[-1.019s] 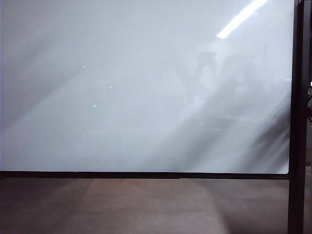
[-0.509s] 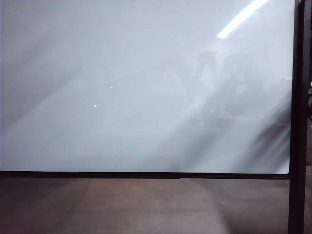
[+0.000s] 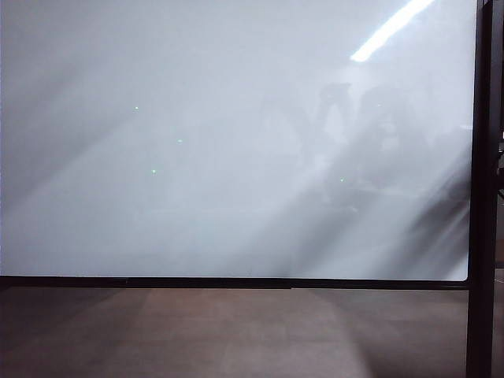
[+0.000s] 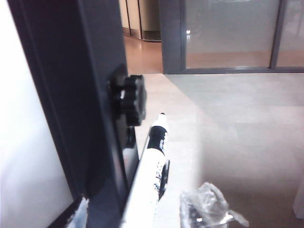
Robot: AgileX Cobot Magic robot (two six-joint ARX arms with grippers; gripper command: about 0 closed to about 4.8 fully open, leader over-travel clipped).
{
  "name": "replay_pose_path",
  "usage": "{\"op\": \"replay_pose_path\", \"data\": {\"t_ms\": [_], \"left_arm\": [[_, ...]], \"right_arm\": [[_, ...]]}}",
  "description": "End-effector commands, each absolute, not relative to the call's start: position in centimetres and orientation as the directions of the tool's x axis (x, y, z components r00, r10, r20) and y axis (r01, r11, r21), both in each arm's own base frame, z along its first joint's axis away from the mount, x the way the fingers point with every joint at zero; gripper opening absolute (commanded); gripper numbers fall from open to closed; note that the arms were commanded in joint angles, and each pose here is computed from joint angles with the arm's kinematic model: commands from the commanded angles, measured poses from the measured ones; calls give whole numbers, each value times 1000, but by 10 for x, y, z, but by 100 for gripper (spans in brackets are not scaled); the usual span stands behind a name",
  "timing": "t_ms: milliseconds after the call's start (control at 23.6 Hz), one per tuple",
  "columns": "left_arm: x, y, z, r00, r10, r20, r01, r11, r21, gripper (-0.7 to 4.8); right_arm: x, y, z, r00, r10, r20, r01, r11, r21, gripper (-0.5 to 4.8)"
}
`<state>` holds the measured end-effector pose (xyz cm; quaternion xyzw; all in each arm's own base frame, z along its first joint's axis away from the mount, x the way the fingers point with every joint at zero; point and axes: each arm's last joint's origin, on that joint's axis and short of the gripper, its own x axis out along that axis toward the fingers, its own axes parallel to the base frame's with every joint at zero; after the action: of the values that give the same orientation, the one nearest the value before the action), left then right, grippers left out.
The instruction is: Reach to the right to find the marker pen, pick it up, and write the number 6 on the whiteboard.
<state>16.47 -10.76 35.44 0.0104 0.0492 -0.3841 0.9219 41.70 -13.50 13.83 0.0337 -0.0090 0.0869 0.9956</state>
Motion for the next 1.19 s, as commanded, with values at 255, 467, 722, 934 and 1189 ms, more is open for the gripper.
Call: {"op": "replay_pose_path", "data": {"t_ms": [255, 467, 722, 934, 1189], "left_arm": [[164, -107, 358, 701, -708, -84, 709, 705, -18, -6], [164, -107, 358, 701, -708, -84, 709, 705, -17, -6], [164, -107, 358, 701, -708, -84, 709, 705, -17, -6], [164, -107, 358, 701, -708, -84, 709, 705, -18, -6], [164, -107, 358, 701, -708, -85, 709, 705, -18, -6]], "right_arm": [[417, -135, 142, 986, 167, 25, -168, 984, 64, 198], [418, -135, 142, 986, 164, 27, -166, 984, 63, 198], [418, -135, 143, 986, 165, 32, -167, 984, 60, 198], [418, -135, 144, 986, 165, 39, -167, 984, 56, 198], [418, -135, 145, 985, 165, 48, -167, 985, 51, 198]]}}
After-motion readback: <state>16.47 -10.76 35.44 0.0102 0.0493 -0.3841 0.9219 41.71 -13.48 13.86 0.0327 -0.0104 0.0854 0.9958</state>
